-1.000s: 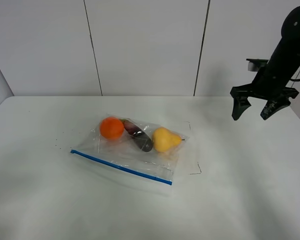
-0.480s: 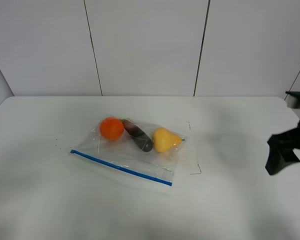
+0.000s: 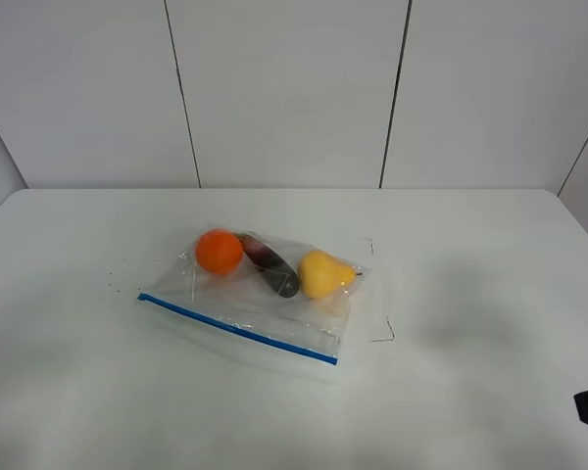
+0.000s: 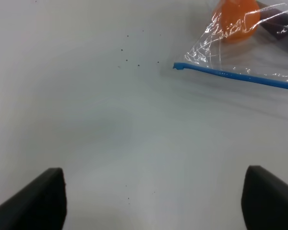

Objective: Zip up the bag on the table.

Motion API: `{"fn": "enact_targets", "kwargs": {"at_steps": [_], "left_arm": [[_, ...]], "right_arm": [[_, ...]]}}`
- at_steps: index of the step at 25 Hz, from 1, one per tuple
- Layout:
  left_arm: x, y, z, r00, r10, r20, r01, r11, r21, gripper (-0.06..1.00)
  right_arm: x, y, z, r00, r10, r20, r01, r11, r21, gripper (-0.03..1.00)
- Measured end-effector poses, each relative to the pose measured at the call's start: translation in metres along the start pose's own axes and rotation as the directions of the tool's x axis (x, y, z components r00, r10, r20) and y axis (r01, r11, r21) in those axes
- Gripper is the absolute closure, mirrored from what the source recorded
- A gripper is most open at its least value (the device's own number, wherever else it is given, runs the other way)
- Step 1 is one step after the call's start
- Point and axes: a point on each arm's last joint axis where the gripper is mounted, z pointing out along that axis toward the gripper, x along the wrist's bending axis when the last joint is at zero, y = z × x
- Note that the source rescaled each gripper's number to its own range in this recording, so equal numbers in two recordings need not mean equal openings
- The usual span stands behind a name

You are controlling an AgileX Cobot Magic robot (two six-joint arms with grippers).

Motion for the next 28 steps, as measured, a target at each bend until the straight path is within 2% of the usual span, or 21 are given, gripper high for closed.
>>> {"fn": "enact_targets", "kwargs": {"at_steps": [3,8,21,28], "left_arm": [[0.000,0.000,0.000,1.000,0.000,0.000,0.000,1.000,0.000,0.00],[0.000,0.000,0.000,1.000,0.000,-0.001,0.000,1.000,0.000,0.00],[0.000,0.000,0.000,1.000,0.000,-0.001,0.000,1.000,0.000,0.00],[0.000,0.000,0.000,1.000,0.000,-0.001,0.000,1.000,0.000,0.00]], "right_arm": [[-0.002,-0.014,-0.015,0.999,-0.014,0.033,0.018,0.991,-0.135,0.03],[-0.002,-0.025,-0.029,0.999,-0.019,0.040,0.029,0.966,-0.256,0.03],[-0.001,-0.041,-0.044,0.999,-0.021,0.040,0.035,0.919,-0.393,0.03],[-0.001,-0.044,-0.046,0.999,-0.022,0.040,0.036,0.909,-0.414,0.03]]}}
